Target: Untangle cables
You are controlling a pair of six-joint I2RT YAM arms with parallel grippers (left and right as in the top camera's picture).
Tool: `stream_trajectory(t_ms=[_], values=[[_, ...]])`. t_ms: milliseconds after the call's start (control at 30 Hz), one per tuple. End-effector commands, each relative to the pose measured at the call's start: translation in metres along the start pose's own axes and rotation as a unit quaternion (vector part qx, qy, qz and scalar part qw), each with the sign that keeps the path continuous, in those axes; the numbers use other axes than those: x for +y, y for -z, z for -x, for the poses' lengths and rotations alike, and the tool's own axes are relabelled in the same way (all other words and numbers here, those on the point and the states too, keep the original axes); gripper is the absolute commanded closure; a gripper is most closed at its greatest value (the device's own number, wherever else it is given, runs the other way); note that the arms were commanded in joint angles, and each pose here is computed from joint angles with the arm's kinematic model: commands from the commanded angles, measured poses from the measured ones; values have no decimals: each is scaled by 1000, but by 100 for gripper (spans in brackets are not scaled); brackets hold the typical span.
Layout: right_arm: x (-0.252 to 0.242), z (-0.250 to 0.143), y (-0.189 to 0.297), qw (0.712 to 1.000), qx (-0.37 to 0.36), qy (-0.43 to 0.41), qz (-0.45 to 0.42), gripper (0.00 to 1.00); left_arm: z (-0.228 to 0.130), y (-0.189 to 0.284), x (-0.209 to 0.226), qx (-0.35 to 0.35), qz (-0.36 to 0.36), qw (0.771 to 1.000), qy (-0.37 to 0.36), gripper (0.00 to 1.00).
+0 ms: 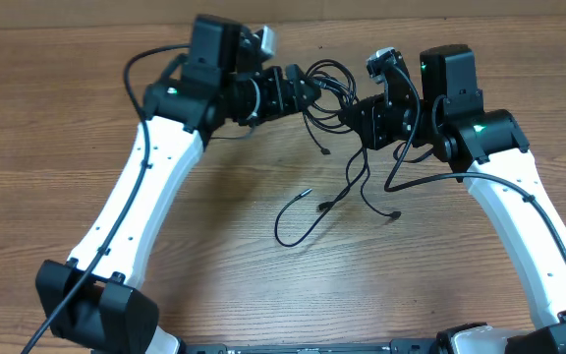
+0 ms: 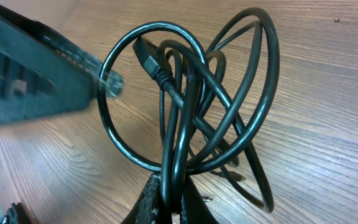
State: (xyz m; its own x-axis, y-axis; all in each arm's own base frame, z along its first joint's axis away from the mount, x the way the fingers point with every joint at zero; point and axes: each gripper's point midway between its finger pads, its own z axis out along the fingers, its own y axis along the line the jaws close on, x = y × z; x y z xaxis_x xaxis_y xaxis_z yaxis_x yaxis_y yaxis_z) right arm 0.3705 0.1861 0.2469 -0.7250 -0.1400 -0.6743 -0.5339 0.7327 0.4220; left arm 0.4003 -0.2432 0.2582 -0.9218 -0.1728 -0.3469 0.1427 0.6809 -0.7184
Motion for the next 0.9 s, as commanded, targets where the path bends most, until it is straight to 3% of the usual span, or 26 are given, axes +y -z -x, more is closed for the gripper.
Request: stream_trajectory(t_ms=[0,33,133,233,367,633,667,733,867], values=[[19,11,12,999,-22,14,28,96,5,-16,17,-9,42,999,9,28],[23,10,13,999,-21,15,38,96,6,-19,24,-11,54,998,12,31],[30,9,14,998,-19,14,60,96,12,-27,52,-23,105,994,23,60],[32,7,17,998,-16,10,61,96,21,-28,77,-36,141,989,36,77],[46,4,23,995,-11,10,96,96,31,-22,91,-51,153,986,47,81],[96,12,41,967,-29,44,248,96,37,-17,98,-57,154,985,55,81],[98,14,42,966,-34,50,253,96,35,-18,97,-55,155,985,55,81],[98,21,42,965,-49,66,250,96,31,-20,95,-47,150,986,56,94],[89,33,39,970,-70,70,221,96,27,-21,91,-34,139,988,57,96]])
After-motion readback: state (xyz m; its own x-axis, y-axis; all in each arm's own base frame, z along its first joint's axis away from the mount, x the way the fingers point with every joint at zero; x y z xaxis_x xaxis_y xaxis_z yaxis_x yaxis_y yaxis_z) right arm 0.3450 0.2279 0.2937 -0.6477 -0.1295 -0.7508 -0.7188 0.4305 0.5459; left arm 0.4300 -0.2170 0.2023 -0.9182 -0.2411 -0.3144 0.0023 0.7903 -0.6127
